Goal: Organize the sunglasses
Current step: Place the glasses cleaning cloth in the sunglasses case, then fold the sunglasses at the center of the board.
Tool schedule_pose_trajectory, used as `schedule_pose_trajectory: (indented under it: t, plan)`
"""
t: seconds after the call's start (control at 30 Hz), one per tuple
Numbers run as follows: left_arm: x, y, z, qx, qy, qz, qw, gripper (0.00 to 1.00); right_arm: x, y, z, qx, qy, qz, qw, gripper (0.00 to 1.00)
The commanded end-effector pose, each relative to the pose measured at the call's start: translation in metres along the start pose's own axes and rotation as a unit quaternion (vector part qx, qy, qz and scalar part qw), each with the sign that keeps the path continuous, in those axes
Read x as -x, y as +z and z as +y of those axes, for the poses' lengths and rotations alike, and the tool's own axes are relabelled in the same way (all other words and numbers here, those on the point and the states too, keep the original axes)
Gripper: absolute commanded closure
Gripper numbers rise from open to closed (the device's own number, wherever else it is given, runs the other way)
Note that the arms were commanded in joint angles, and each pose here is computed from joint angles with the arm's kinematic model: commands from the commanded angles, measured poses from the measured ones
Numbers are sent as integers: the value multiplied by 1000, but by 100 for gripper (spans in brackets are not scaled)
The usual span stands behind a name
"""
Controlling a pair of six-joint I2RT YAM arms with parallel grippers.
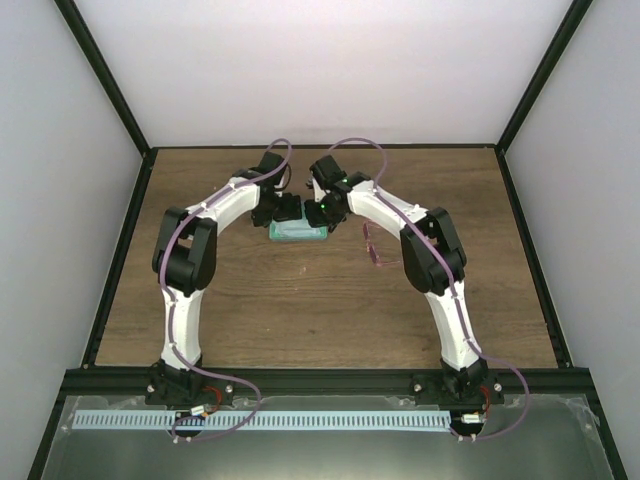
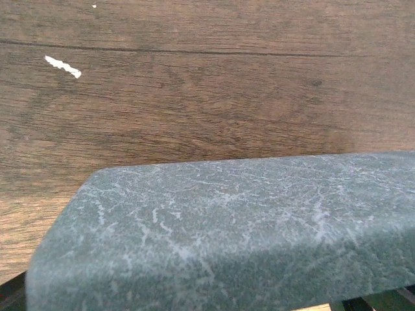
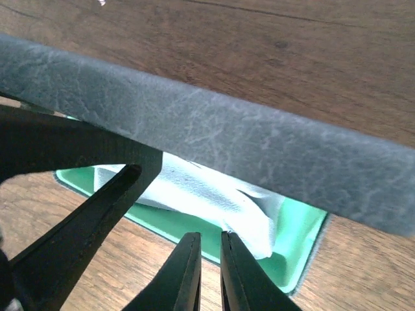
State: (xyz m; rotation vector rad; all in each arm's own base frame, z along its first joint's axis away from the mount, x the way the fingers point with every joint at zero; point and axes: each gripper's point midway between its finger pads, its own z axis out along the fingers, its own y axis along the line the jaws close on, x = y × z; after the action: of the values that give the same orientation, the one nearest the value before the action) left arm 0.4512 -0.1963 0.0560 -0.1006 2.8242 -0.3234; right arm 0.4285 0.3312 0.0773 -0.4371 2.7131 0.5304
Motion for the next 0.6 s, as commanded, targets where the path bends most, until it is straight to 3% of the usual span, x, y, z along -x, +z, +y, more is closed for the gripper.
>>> schedule_pose_trajectory:
  t: [0.0, 0.23, 0.33, 0.57]
  plan:
    - [4, -13, -3, -9, 5, -12, 1000, 12, 3, 2, 11, 37, 17, -3, 999, 89]
    - [1, -13, -6, -19, 7, -4, 1000, 54, -5, 21, -1, 16, 31, 12, 999, 90]
    - [0, -13, -7, -20, 7, -2, 1000, 61, -11, 28, -8, 2, 35, 22, 999, 90]
    - [-7, -9, -9, -34, 6, 10, 999, 65, -21, 35, -14, -7, 37, 37, 999, 89]
